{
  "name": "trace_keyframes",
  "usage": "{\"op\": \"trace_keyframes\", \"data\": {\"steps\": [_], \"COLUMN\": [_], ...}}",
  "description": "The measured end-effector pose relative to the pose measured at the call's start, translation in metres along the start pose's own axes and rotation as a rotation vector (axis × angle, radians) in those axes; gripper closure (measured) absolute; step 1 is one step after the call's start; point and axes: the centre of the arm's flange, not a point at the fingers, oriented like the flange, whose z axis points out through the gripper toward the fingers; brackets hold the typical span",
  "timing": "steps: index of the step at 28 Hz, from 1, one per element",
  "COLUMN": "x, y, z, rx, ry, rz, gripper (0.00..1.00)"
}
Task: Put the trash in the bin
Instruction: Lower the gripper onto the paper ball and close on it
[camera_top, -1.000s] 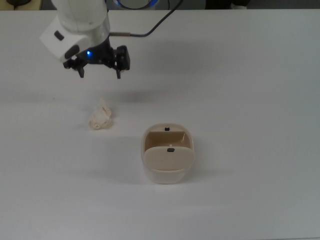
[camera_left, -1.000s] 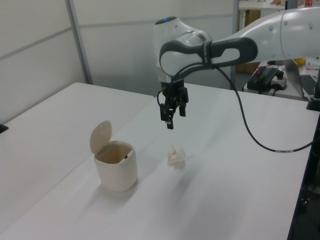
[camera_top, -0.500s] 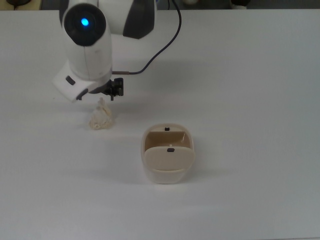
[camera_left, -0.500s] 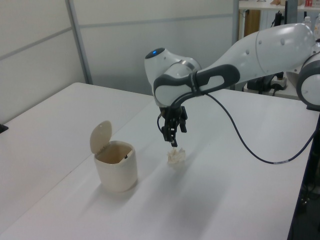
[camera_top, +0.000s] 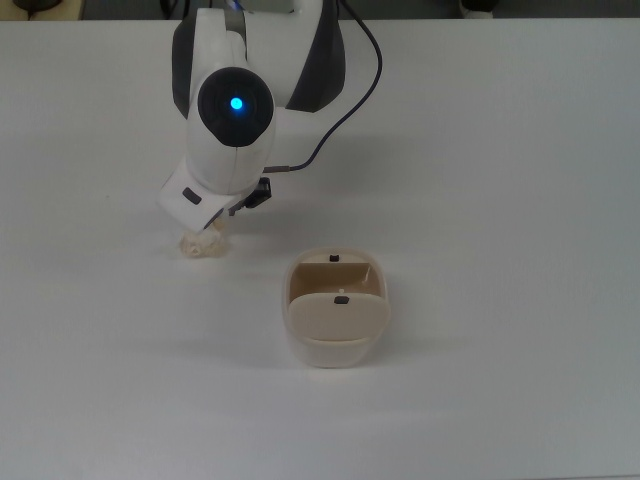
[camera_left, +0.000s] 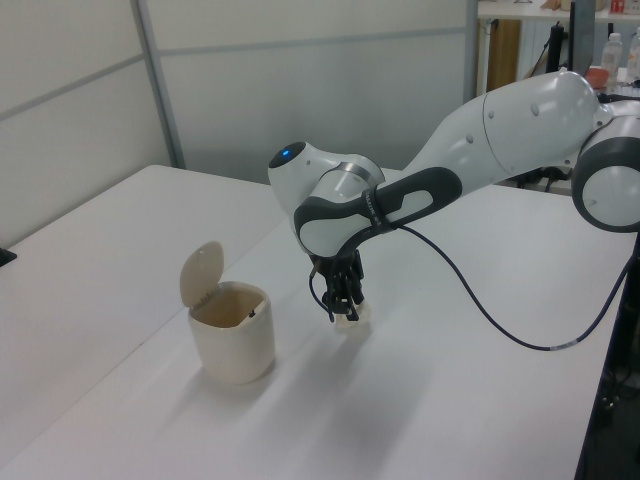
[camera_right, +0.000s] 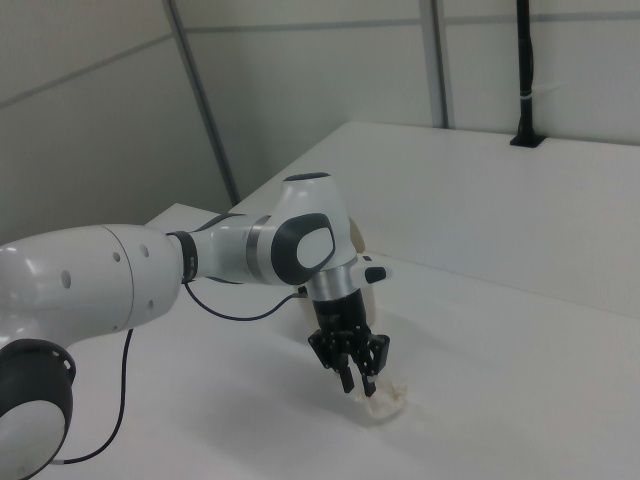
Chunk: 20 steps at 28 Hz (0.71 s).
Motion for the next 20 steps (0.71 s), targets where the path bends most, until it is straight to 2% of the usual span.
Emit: {"op": "trace_keyframes", "data": {"steps": [4, 11, 20], "x": [0.0005, 0.0005, 0.0007], "y": [0.0006, 0.0008, 0.0018], "z": [0.0001, 0.0002, -0.0013], "rx": [-0.001, -0.001, -0.002], "ry": [0.004, 0.004, 0.009], "rz": [-0.006, -0.007, -0.009], "gripper": [0.74, 0.98, 0.99]}}
